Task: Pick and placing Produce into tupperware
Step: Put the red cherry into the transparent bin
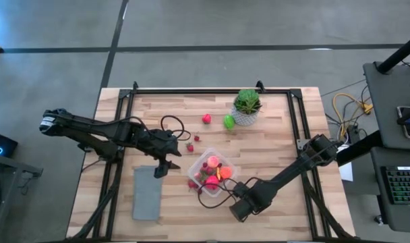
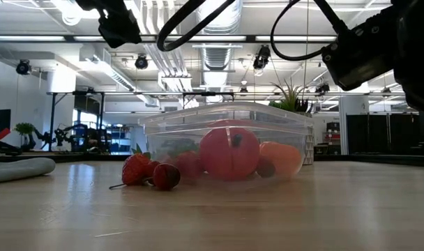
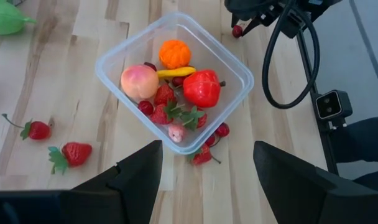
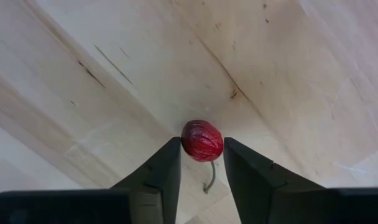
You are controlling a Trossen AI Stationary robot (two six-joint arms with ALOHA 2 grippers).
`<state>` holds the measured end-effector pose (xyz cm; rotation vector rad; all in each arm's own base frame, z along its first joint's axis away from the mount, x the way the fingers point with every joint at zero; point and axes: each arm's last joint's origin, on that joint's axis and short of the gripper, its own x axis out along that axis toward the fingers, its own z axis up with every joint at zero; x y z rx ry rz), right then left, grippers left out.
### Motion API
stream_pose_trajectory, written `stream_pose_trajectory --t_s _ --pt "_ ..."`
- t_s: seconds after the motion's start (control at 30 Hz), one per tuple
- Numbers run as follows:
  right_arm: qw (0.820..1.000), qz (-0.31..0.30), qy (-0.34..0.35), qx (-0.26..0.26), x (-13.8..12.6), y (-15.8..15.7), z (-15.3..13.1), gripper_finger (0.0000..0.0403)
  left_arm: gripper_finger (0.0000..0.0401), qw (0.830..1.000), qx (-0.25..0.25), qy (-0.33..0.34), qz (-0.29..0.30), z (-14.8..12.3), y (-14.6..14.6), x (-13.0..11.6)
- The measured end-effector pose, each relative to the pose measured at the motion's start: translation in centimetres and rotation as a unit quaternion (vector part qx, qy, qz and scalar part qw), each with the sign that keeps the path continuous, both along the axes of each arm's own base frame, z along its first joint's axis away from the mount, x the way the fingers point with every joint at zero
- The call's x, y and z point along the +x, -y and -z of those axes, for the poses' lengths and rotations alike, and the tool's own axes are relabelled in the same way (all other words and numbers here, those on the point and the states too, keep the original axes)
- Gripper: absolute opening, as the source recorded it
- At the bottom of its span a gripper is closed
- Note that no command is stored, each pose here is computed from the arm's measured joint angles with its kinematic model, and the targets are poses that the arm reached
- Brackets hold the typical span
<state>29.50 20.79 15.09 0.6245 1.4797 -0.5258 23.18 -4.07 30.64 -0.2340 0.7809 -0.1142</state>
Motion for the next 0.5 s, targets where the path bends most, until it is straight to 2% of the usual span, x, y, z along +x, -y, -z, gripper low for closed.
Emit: stream_pose_trajectory --t_s 0.5 --pt "1.0 0.0 -0.001 -0.001 -0.13 0.09 0.29 0.0081 0.0238 1.0 0.0 0.004 0.0 0.01 0.01 0.05"
